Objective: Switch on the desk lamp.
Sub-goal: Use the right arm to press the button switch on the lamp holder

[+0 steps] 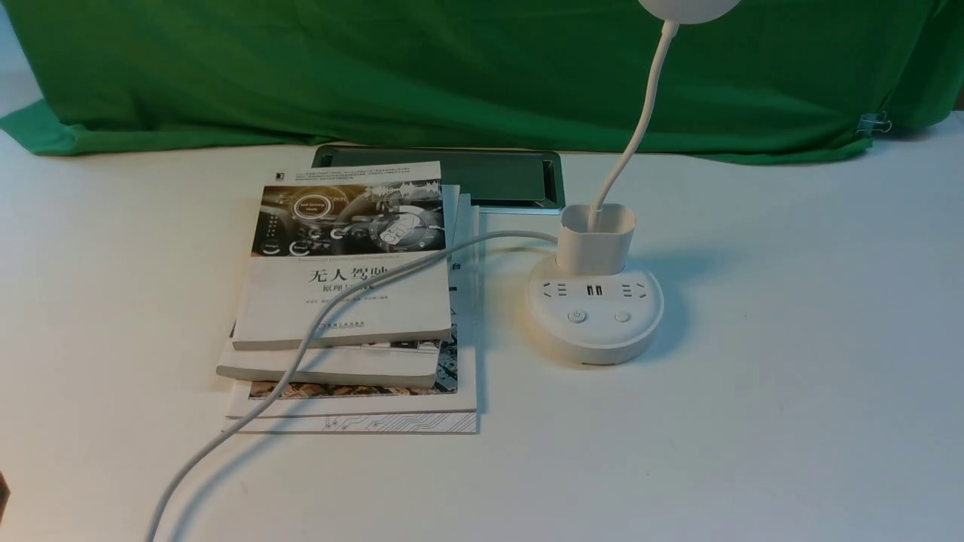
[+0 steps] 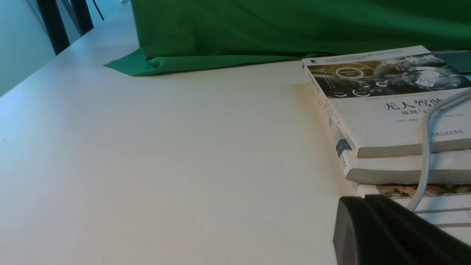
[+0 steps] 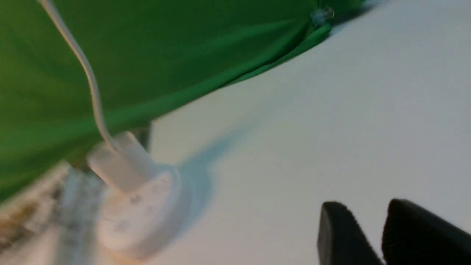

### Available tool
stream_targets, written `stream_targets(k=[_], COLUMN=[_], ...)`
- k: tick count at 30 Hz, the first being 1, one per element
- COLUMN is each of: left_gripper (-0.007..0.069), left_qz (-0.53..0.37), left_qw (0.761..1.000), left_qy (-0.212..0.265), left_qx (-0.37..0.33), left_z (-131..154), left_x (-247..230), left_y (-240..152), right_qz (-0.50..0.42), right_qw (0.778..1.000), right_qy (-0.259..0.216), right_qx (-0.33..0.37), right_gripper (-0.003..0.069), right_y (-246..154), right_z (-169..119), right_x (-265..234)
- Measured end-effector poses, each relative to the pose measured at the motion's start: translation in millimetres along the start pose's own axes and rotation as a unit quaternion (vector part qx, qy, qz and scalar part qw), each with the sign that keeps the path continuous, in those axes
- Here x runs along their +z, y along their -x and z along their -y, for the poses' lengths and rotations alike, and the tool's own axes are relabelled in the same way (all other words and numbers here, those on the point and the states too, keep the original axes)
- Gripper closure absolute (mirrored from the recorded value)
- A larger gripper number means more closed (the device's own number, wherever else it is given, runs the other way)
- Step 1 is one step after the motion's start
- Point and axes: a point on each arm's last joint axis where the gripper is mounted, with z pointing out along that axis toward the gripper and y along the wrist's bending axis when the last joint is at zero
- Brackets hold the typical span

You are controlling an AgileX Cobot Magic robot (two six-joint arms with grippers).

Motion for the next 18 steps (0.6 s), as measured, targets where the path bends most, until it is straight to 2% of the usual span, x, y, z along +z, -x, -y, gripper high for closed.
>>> stream_targets(k=[1,2,3,5,8,11,16,18], left_gripper=[0.0604,0.0604,0.0604,0.0604,0.0604,0.0604,0.0604,0.0604], left_qz=[0.0,0.0,0.0,0.0,0.0,0.0,0.0,0.0], left_qw=[1.0,1.0,1.0,1.0,1.0,1.0,1.0,1.0], left_qy=[0.0,0.0,0.0,0.0,0.0,0.0,0.0,0.0], left_qx=[0.0,0.0,0.0,0.0,0.0,0.0,0.0,0.0], left_z=[0,0,0,0,0,0,0,0], left_x=[0,0,0,0,0,0,0,0], left_y=[0,0,0,0,0,0,0,0], right_qz=[-0.001,-0.006,-0.009,-0.01,-0.008,0.012,0.036,0.039], right_qw=[0.999,0.99,0.978,0.97,0.974,0.987,0.993,0.998], right_qy=[0.003,0.01,0.013,0.014,0.01,0.009,0.022,0.031], right_qx=[0.033,0.14,0.206,0.242,0.225,0.163,0.112,0.048], right_gripper=[0.0419,0.0419,0.0419,0.0419,0.0419,0.0419,0.0421,0.0435], right_y=[0,-1,-1,-1,-1,2,7,10], right_z=[0,-2,-3,-3,-2,-1,-3,-6], right_x=[0,0,0,0,0,0,0,-1])
